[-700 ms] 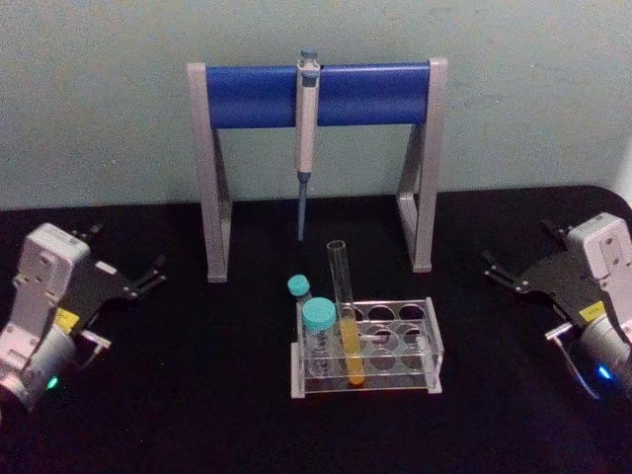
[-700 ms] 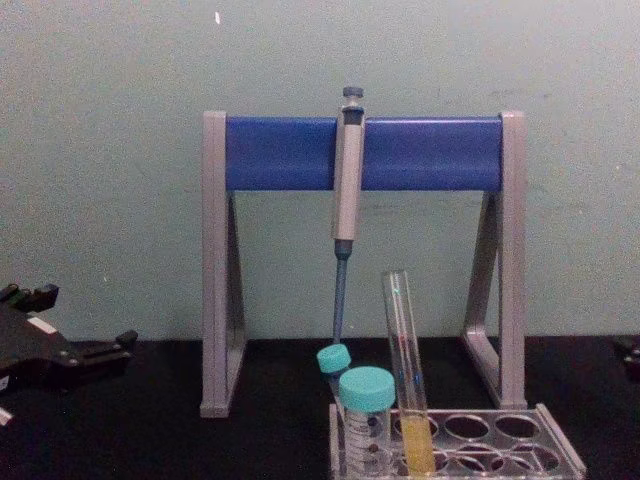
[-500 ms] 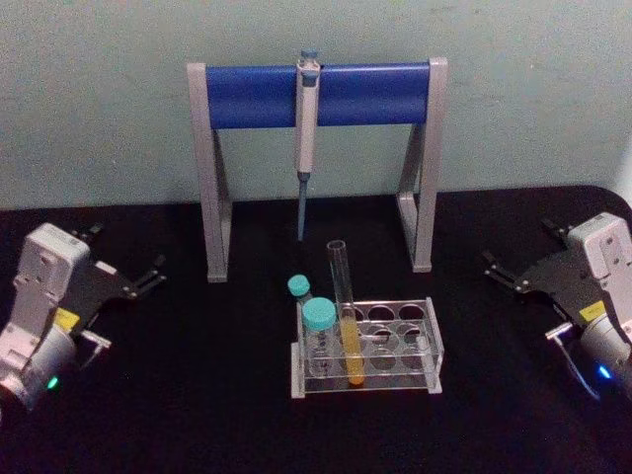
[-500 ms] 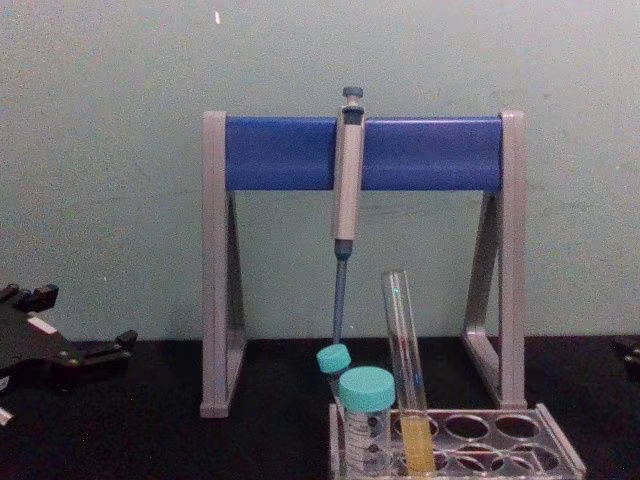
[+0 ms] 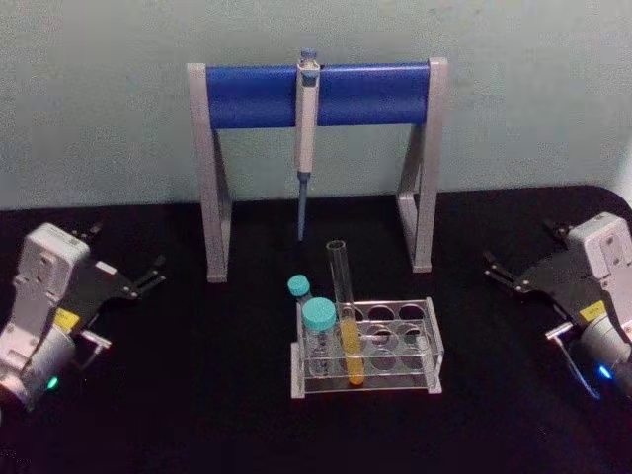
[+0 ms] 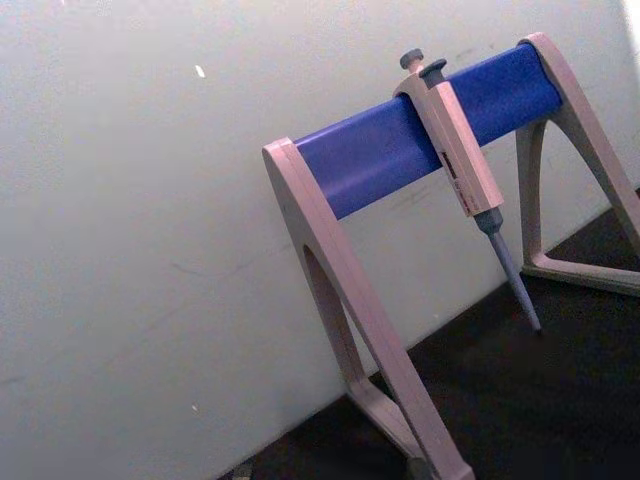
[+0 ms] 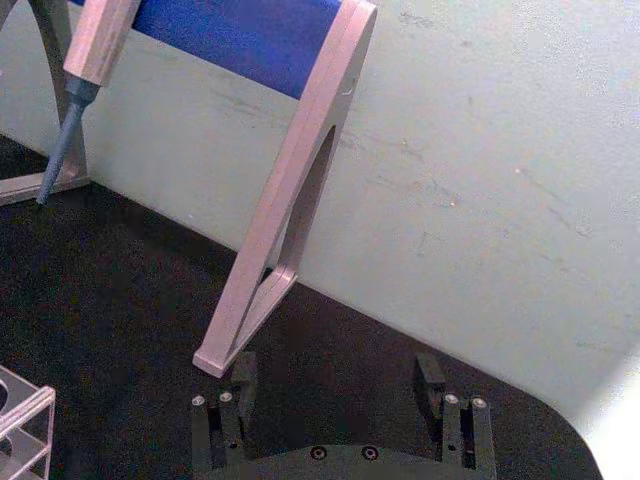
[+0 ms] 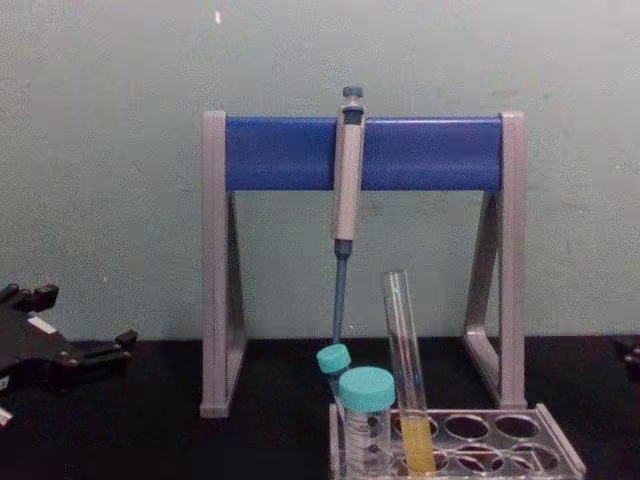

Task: Pick up the test tube from the test tube rack, shake it, then place it back into the test tube rack.

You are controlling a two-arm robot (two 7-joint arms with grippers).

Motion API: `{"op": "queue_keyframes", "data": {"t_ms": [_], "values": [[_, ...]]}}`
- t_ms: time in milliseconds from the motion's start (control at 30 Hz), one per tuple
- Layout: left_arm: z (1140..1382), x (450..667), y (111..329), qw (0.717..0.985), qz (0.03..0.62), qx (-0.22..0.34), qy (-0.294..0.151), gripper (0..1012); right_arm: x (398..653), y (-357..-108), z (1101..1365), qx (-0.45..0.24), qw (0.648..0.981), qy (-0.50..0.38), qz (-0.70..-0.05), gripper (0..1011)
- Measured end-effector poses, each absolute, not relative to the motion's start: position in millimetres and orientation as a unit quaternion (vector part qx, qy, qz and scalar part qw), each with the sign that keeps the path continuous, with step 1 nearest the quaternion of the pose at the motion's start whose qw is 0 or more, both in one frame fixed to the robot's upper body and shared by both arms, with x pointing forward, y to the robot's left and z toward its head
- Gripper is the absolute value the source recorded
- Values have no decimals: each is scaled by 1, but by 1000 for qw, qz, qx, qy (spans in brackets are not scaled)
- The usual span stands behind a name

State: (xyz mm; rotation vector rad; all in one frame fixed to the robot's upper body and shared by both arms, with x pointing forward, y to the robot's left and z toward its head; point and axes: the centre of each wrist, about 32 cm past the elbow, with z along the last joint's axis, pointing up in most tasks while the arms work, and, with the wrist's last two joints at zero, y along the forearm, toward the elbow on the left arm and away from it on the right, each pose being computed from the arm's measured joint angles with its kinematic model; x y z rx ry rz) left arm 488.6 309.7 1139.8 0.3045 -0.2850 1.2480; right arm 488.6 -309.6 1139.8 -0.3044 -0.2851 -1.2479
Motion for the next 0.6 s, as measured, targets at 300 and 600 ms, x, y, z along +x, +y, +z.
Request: {"op": "queue_keyframes", "data": {"t_ms": [300, 600], "values": [[1140, 489, 310, 791, 580, 142, -132, 1001, 489, -310, 1140, -141, 791, -133, -580, 1000], [1140, 489, 310, 791, 580, 142, -132, 1001, 489, -310, 1140, -142, 791, -132, -580, 1000]]}}
